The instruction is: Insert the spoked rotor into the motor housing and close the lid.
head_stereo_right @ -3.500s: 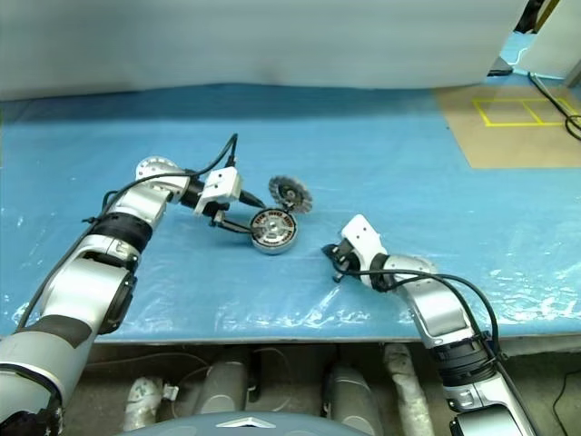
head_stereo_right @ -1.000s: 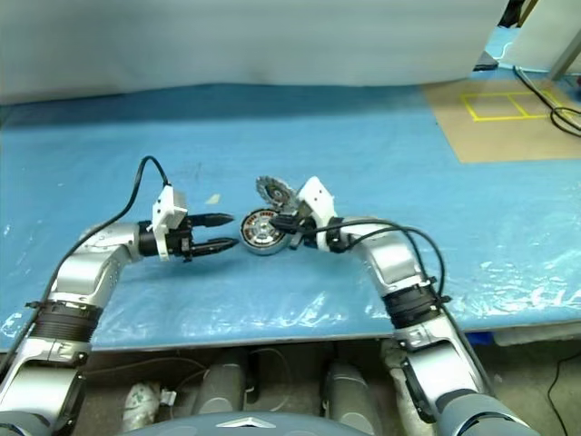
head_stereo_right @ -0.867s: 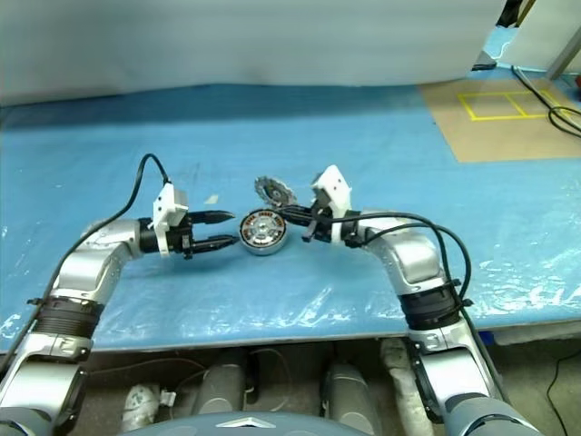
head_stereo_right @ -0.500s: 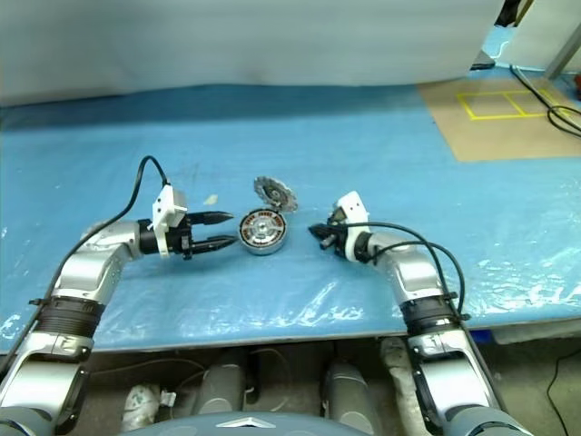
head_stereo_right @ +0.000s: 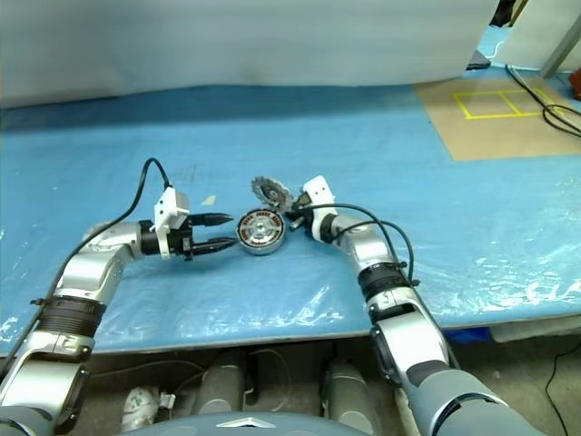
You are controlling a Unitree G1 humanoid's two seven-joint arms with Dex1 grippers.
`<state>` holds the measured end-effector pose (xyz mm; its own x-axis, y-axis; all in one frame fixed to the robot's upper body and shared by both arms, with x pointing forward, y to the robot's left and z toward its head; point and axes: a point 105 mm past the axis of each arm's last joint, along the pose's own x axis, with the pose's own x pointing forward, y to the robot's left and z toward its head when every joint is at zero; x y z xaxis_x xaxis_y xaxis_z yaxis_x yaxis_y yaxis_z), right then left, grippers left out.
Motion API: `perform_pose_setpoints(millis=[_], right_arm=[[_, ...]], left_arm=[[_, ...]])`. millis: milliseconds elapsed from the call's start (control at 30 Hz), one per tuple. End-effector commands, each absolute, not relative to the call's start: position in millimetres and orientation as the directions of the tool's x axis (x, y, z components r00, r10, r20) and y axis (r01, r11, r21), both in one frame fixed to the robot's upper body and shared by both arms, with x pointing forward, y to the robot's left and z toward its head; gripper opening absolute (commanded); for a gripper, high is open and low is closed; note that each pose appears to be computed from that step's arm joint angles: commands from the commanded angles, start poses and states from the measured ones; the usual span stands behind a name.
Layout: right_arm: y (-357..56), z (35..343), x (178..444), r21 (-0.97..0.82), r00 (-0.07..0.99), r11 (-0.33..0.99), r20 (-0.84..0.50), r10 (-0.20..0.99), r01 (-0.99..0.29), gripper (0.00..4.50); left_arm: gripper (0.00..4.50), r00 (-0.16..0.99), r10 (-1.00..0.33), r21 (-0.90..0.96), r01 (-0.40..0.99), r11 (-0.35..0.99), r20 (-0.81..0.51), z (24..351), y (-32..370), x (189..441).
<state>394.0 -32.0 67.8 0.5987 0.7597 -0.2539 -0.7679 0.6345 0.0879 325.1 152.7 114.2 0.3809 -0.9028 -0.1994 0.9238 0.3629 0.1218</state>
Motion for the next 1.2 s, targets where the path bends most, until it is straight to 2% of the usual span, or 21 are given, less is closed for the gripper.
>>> perform_pose_setpoints(millis=[33,133,233,367,567,733,933,1100,1200], right_arm=[[-10,68,382,0.112,0.526,0.561,-0.24,0.816,-0.82,0.0],[3,78,374,0.127,0.466,0.496,-0.205,0.861,-0.859,0.0],[19,94,355,0.133,0.349,0.371,-0.161,0.923,-0.919,0.0],[17,88,343,0.107,0.268,0.296,-0.216,0.939,-0.949,0.0],[3,75,343,0.092,0.302,0.335,-0.262,0.917,-0.938,0.0],[-28,66,356,0.056,0.438,0.472,-0.286,0.852,-0.88,0.0],[-62,78,356,0.075,0.544,0.573,-0.235,0.806,-0.816,0.0],[-52,123,344,0.176,0.513,0.521,-0.09,0.854,-0.835,0.0],[-40,154,338,0.172,0.463,0.46,-0.021,0.886,-0.871,0.0]], left_arm=[[2.87,0.4,-0.895,0.155,0.914,0.374,-0.197,122,159,327],[2.87,0.403,-0.893,0.149,0.913,0.379,-0.2,122,161,328],[2.87,0.396,-0.895,0.091,0.918,0.385,-0.206,123,165,328],[2.87,0.4,-0.892,0.072,0.916,0.394,-0.213,125,171,330],[2.87,0.412,-0.883,0.065,0.91,0.409,-0.225,129,179,332],[2.87,0.415,-0.874,0.064,0.908,0.413,-0.251,126,188,326],[2.87,0.478,-0.861,0.016,0.875,0.483,-0.172,141,197,332],[2.87,0.492,-0.849,0.009,0.866,0.5,-0.194,135,202,331],[2.87,0.491,-0.845,0.006,0.865,0.502,-0.213,129,204,328]])
